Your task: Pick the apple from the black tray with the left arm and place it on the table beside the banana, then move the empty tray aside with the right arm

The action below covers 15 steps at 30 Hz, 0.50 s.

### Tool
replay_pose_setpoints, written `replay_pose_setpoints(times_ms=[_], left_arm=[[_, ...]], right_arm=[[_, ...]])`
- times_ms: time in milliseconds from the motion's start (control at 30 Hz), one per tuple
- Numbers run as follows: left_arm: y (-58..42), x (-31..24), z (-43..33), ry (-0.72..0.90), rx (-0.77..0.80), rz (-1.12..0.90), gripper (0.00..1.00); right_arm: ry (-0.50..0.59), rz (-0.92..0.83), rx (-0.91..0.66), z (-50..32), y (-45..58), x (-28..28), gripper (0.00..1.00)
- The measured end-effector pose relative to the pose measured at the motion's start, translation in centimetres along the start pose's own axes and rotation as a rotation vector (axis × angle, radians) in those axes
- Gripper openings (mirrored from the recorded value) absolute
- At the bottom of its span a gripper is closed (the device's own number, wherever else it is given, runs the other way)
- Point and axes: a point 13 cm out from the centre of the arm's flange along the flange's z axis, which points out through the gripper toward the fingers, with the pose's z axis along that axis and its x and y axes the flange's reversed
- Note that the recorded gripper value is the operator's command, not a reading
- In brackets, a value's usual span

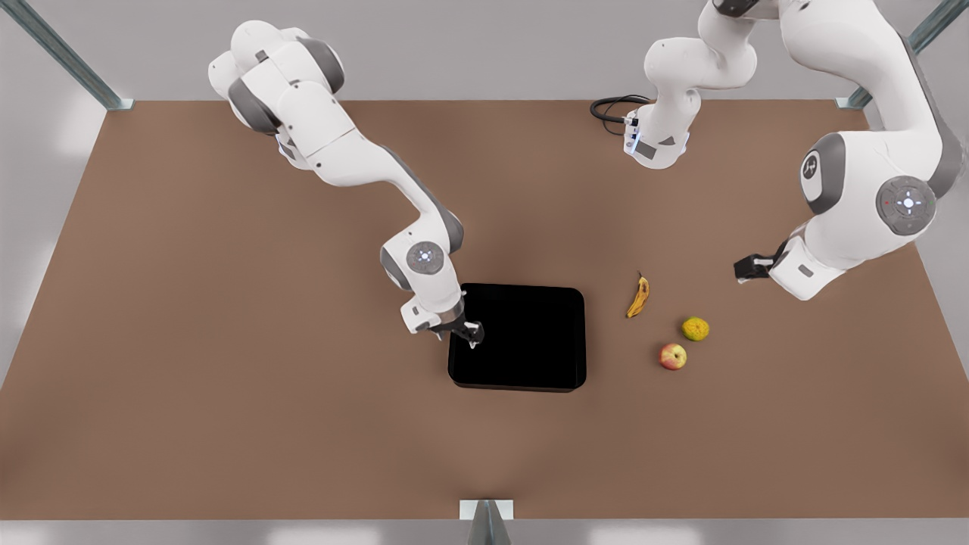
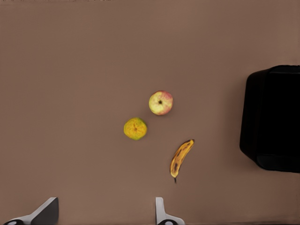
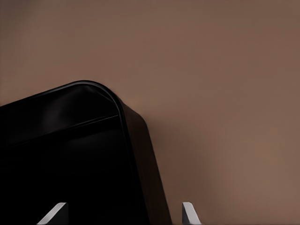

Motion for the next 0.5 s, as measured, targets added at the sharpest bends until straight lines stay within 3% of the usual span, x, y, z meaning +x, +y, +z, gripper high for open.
replay_pose_setpoints(times_ms=[133, 267, 333, 500], left_arm=[[0.6, -0.6, 0.1, -0.018, -0.002, 0.002, 1.00], [1.4, -0.8, 0.1, -0.028, -0.003, -0.001, 1.00], [1.2, -0.9, 0.0, -0.032, -0.004, 0.006, 1.00], [1.2, -1.0, 0.0, -0.036, -0.004, 0.014, 1.00]], right_arm=[[-0.002, -0.005, -0.010, 0.8, 0.0, 0.1, 0.76], [0.001, -0.018, -0.011, 1.1, -0.2, 0.4, 0.34], [0.002, -0.029, -0.015, 1.1, -0.2, 0.4, 0.23], [0.001, -0.052, -0.021, 0.9, 0.0, 0.3, 0.18]])
